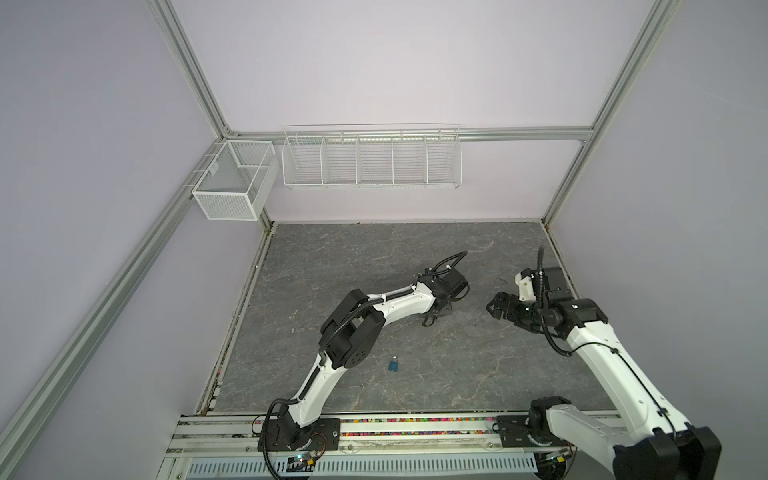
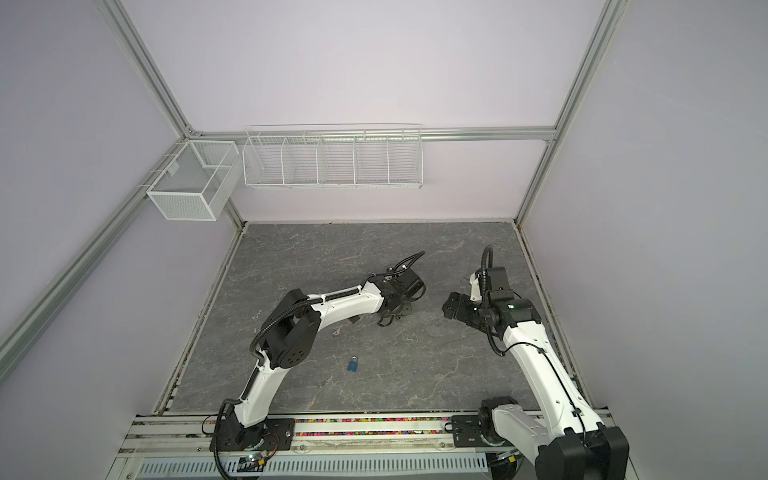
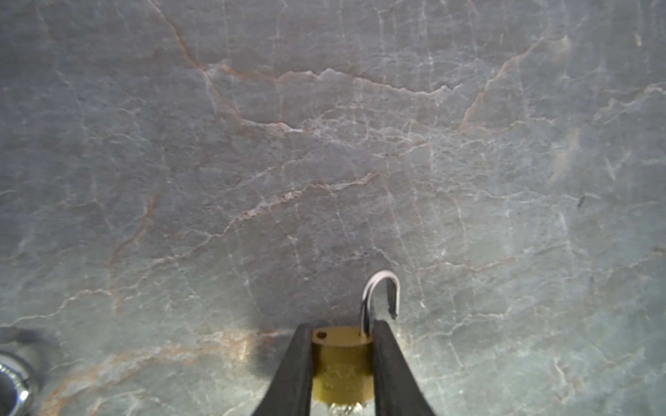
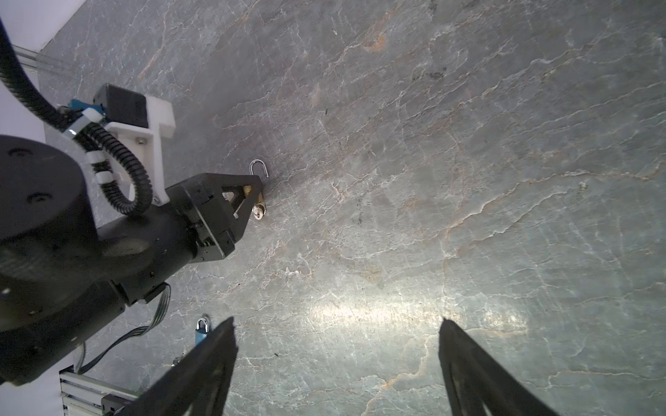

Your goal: Unlock with the key

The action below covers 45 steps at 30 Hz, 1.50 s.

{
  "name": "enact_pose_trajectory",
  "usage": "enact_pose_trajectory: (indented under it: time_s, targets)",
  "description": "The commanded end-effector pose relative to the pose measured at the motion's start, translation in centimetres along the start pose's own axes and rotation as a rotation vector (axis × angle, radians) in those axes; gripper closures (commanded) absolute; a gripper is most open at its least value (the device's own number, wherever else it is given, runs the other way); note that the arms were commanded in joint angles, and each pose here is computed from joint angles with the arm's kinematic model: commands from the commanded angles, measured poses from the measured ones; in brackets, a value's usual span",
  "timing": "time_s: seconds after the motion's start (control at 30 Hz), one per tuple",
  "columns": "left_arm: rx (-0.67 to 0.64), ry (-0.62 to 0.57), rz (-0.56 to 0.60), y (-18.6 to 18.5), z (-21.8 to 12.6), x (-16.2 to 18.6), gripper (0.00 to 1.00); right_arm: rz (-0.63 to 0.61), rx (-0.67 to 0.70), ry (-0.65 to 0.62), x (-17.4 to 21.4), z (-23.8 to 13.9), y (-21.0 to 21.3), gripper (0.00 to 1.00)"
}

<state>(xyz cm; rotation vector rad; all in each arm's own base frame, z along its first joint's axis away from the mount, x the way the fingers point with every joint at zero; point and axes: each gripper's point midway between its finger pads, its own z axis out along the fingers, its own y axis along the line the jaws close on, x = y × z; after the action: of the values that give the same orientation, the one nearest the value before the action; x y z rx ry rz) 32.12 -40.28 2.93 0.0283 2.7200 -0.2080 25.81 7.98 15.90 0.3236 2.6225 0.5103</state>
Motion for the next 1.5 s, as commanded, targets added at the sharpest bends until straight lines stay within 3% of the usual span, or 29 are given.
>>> enact_pose_trajectory:
  time_s: [0.0,0.3,0.7,1.07,1.47]
  targets:
    - [-0.03,0.036,-0.004,0.6,0.5,0.5,0.71,-0.011,-0.006,0.008,0.6,-0.1,-0.2,0.11]
    - [-0.005,0.032,-0.034,0.6,-0.1,0.1,0.62,-0.029,-0.01,-0.005,0.6,-1.2,0.1,0.11]
    - [0.146,-0.116,-0.073,0.8,-8.6,-3.4,0.57,-0.102,-0.048,0.034,1.4,-2.4,1.8,0.11]
    - [0.214,-0.305,-0.076,7.4,-17.7,-3.2,0.56,-0.242,-0.066,0.096,5.0,-1.7,5.4,0.1]
    - [0.211,-0.41,-0.097,15.9,-20.9,0.6,0.54,-0.428,-0.162,0.132,10.2,0.8,11.6,0.05]
